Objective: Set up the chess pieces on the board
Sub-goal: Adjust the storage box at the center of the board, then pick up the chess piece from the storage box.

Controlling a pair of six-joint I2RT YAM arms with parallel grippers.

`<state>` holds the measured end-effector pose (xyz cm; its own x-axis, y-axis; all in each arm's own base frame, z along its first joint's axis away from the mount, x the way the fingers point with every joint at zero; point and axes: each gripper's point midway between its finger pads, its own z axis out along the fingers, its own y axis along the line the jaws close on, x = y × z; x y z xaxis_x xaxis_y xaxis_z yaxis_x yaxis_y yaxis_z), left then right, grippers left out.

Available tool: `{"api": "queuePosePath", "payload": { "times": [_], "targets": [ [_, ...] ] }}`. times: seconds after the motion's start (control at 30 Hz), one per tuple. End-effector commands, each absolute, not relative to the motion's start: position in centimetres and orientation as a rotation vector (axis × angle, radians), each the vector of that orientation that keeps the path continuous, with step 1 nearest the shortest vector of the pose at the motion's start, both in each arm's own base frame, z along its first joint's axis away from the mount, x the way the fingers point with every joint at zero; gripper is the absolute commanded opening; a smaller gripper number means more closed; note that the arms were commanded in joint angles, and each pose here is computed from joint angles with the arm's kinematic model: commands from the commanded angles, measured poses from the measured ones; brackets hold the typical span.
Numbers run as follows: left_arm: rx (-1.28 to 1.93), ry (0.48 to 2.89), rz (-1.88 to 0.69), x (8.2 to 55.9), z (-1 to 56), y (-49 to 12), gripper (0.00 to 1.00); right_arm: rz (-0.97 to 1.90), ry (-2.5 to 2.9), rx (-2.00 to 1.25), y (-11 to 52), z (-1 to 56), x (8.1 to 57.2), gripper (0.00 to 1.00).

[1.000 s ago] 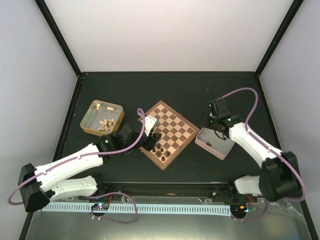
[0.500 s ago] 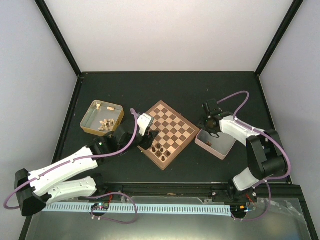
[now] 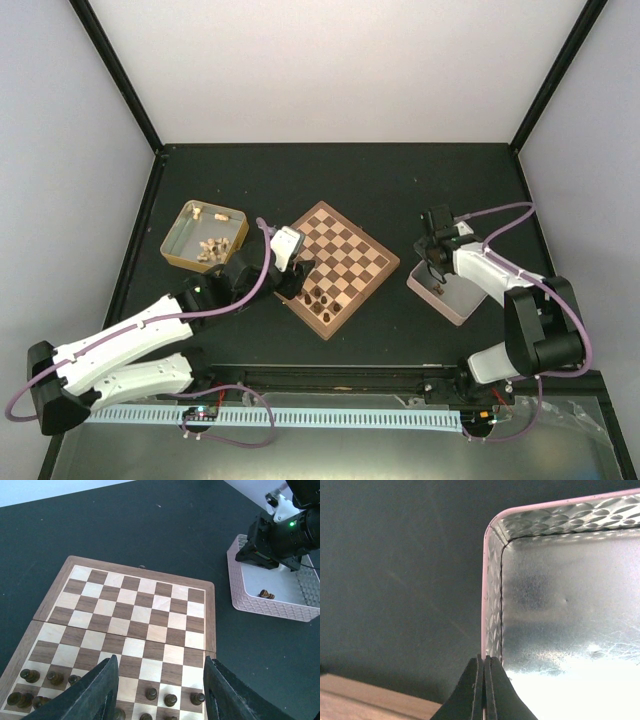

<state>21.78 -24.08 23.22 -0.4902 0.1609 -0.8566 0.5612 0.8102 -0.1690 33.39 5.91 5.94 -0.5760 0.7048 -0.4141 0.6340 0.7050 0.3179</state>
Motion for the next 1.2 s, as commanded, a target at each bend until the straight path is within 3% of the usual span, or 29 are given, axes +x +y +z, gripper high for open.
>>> {"api": "queuePosePath", "payload": {
  "times": [0.0, 0.33, 0.4, 0.6, 0.7, 0.9, 1.17],
  "targets": [
    [0.518, 2.025, -0.538, 22.0, 24.1, -23.7, 0.49, 0.180, 2.159, 1.302, 3.4, 7.2, 33.7, 0.01],
    [0.514, 2.011, -0.528, 21.8, 24.5, -23.1, 0.49, 0.079, 1.842, 1.714, -0.4, 6.4, 32.3, 0.07],
    [0.514, 2.010, -0.527, 21.8, 24.6, -23.1, 0.49, 0.080, 1.836, 1.695, -0.4, 7.3, 33.0, 0.14],
    [0.513, 2.003, -0.537, 21.9, 24.9, -23.4, 0.49, 0.060, 1.988, 1.520, -0.1, 7.9, 32.1, 0.48],
    [0.517, 2.001, -0.540, 22.0, 24.9, -23.7, 0.50, 0.054, 2.049, 1.415, -0.4, 8.1, 30.1, 0.55],
    [0.529, 1.984, -0.567, 22.2, 25.5, -24.4, 0.50, 0.088, 2.180, 1.101, -0.1, 9.2, 26.9, 0.56],
    [0.551, 1.980, -0.581, 22.5, 25.6, -25.3, 0.51, 0.089, 2.559, 0.868, 2.5, 5.2, 23.5, 0.51]
  ]
}}
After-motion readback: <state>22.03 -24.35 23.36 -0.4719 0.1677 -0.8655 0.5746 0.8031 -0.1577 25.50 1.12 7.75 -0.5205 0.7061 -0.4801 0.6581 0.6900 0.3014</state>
